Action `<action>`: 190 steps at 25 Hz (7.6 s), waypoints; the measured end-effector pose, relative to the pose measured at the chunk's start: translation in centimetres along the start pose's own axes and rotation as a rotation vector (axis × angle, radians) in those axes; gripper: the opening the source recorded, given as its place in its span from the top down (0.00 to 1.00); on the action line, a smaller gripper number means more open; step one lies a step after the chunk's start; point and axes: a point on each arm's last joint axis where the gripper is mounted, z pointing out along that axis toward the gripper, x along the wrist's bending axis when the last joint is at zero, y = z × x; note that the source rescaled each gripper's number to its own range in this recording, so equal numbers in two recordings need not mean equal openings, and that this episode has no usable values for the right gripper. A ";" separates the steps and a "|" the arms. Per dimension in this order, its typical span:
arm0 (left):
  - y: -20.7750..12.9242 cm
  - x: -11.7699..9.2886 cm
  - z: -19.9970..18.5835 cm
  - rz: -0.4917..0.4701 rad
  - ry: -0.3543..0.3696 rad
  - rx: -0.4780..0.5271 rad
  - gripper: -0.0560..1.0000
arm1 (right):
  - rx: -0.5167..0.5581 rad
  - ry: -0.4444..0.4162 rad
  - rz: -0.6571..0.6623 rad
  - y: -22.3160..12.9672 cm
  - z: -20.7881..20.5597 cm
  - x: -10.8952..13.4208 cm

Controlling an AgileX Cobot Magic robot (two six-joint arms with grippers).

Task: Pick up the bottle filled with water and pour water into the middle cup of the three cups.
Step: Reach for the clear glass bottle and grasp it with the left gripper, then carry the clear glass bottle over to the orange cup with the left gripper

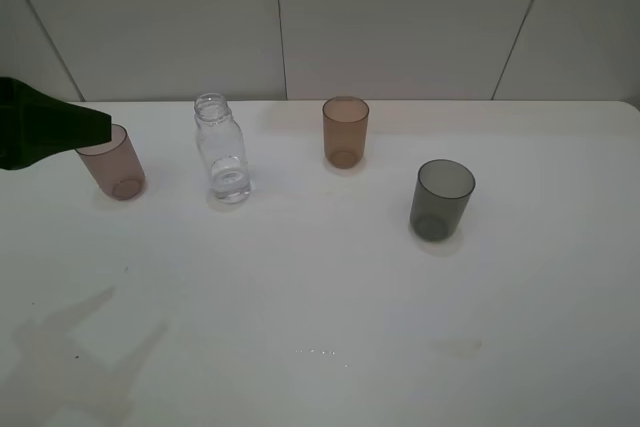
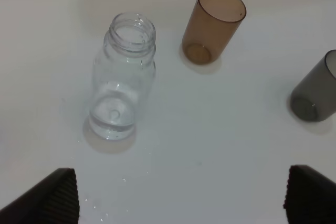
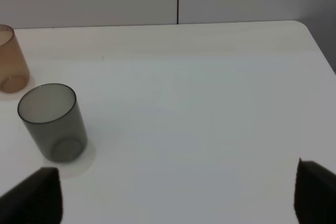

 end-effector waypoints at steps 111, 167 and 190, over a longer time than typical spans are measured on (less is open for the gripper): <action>-9.0 -0.5 26.8 0.207 0.112 -0.348 0.92 | 0.000 0.000 0.000 0.0 0.0 0.0; 6.0 -6.0 28.2 1.032 0.072 0.282 0.92 | 0.000 0.000 0.000 0.0 0.0 0.0; 5.6 -7.6 30.8 1.261 0.156 0.459 0.92 | 0.000 0.000 0.000 0.0 0.0 0.0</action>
